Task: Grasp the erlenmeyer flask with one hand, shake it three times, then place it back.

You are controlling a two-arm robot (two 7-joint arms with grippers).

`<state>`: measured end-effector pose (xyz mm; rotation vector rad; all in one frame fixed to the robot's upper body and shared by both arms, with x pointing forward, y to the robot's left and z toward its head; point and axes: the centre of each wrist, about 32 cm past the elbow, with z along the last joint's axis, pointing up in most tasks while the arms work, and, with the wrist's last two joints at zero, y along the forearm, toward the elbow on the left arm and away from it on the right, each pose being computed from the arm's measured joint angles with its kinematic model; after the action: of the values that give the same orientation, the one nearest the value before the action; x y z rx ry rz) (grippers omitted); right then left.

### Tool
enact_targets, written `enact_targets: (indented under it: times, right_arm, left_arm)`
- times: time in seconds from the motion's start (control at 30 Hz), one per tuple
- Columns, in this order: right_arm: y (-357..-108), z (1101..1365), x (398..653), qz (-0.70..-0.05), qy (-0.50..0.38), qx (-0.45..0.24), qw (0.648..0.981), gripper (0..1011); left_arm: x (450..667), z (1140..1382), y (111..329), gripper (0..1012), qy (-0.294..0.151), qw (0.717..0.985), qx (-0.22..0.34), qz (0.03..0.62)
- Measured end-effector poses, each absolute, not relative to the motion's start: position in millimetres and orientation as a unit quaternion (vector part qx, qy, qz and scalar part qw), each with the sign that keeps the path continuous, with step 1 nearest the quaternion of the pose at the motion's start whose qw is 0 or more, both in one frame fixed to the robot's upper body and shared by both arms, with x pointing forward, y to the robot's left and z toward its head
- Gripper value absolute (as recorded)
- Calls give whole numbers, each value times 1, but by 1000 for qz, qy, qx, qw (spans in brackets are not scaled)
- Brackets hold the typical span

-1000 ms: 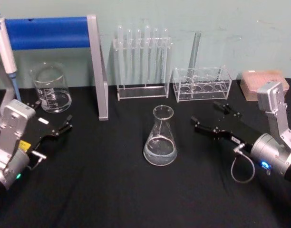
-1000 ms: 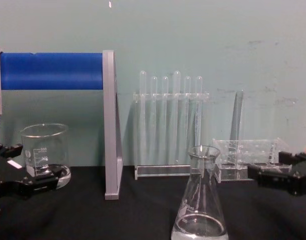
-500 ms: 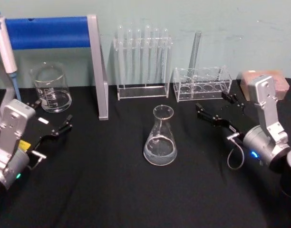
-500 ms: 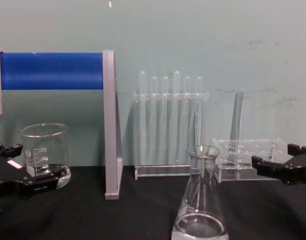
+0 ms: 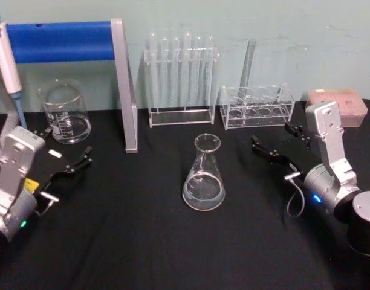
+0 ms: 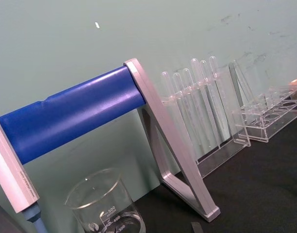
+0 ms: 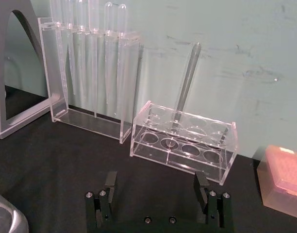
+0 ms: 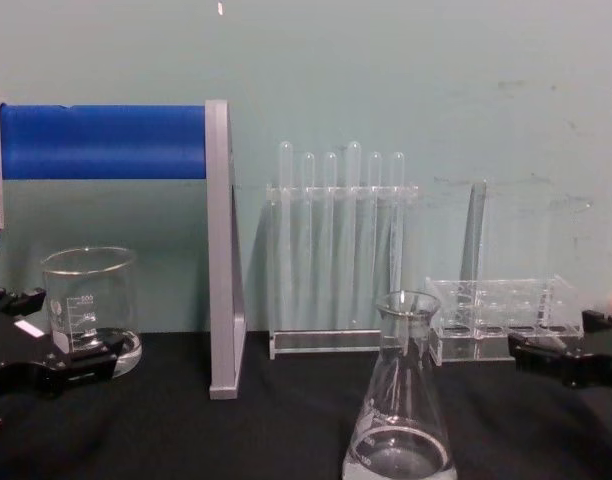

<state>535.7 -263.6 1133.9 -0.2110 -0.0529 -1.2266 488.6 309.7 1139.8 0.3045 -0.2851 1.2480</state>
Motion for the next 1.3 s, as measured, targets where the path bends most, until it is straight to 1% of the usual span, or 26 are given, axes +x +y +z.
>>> enact_targets:
  times: [0.13,1.3]
  right_arm:
    - [-264,1134,536,-572,-15,-97,814,1002]
    - [-264,1134,535,-572,-19,-98,814,1002]
  left_arm:
    - [489,1140,310,1001,-132,791,141,580]
    - [489,1140,310,1001,-132,791,141,580]
